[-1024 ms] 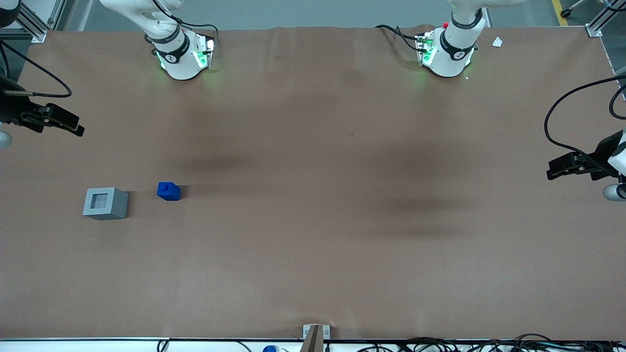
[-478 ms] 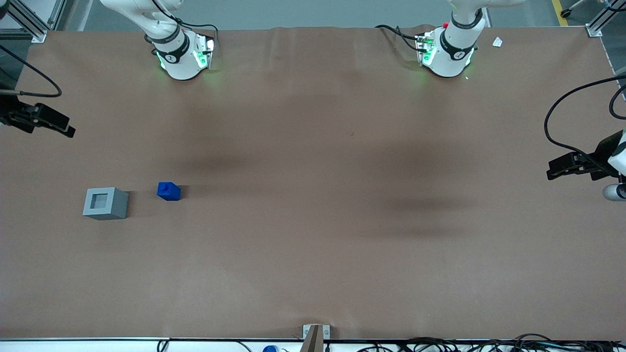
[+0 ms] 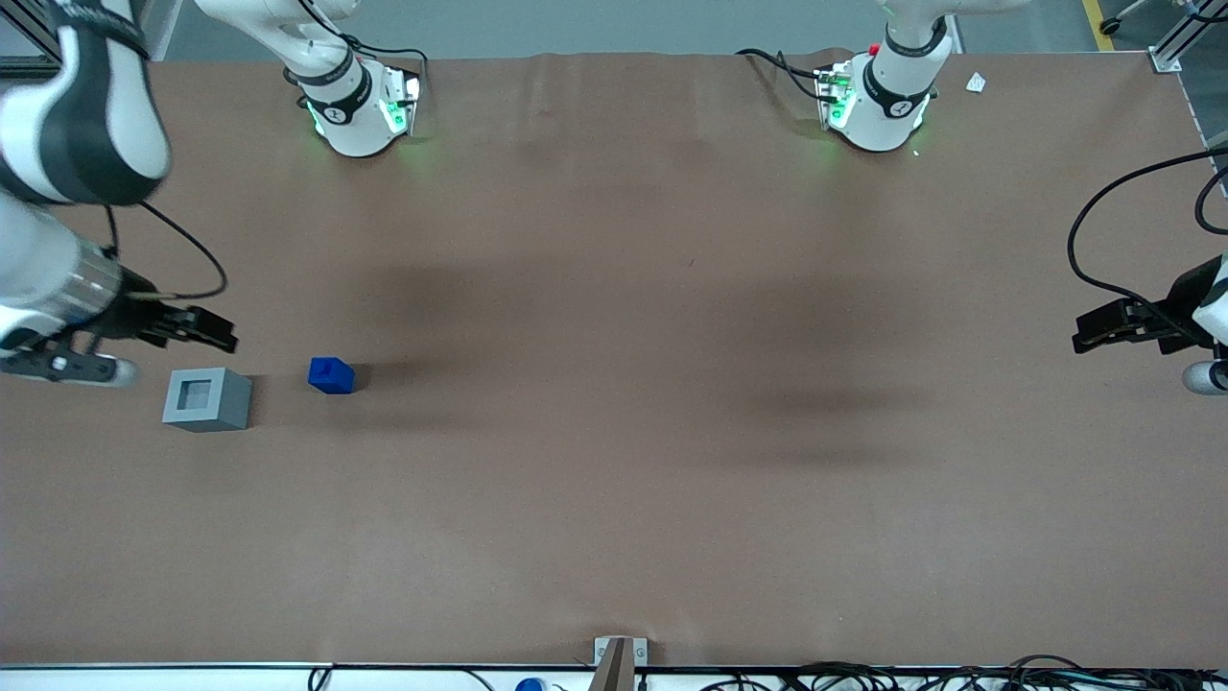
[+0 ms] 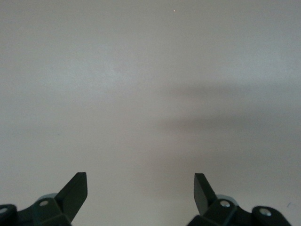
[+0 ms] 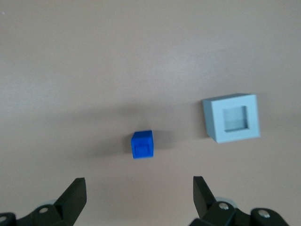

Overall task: Insert blue part into gray base with right arm
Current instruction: 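Lower the right gripper around the blue block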

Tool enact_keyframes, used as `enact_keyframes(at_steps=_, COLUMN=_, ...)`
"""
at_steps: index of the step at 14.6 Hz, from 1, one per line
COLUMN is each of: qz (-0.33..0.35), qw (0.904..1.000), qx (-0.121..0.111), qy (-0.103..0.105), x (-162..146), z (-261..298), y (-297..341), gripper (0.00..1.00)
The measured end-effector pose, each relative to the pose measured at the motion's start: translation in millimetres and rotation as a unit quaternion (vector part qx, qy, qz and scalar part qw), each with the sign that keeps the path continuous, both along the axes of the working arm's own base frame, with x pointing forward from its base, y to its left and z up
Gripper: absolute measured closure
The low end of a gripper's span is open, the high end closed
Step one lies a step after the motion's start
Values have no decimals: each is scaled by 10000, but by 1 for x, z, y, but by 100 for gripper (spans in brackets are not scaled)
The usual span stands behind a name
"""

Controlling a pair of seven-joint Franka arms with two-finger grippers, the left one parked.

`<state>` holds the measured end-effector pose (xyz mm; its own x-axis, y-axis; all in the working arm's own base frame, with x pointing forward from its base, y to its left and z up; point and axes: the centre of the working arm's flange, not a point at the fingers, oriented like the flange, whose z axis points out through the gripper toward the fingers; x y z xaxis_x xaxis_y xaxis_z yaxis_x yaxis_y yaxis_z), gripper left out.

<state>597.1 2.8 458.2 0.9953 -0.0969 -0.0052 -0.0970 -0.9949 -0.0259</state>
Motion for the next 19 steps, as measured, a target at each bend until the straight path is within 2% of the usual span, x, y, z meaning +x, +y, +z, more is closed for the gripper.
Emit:
enact_keyframes(at_steps=2, qz=51, qw=10000, qx=-11, qy=46, x=8, z=-45, y=7, gripper=0)
enact_keyframes(at_steps=6, qz=106, qw=9992, qx=-35, qy=381, x=18, z=-122, y=15, gripper=0)
enact_keyframes(at_steps=10, qz=114, qw=9998, qx=-52, qy=169, x=6, z=-169, y=17, gripper=0)
enact_keyframes(at_steps=15, qz=176, qw=9992, qx=-62, qy=356, x=-11, z=-198, y=23, gripper=5)
enact_keyframes(at_steps=19, qz=254, qw=9989, qx=-71, qy=391, x=-17, z=-210, y=32, gripper=8)
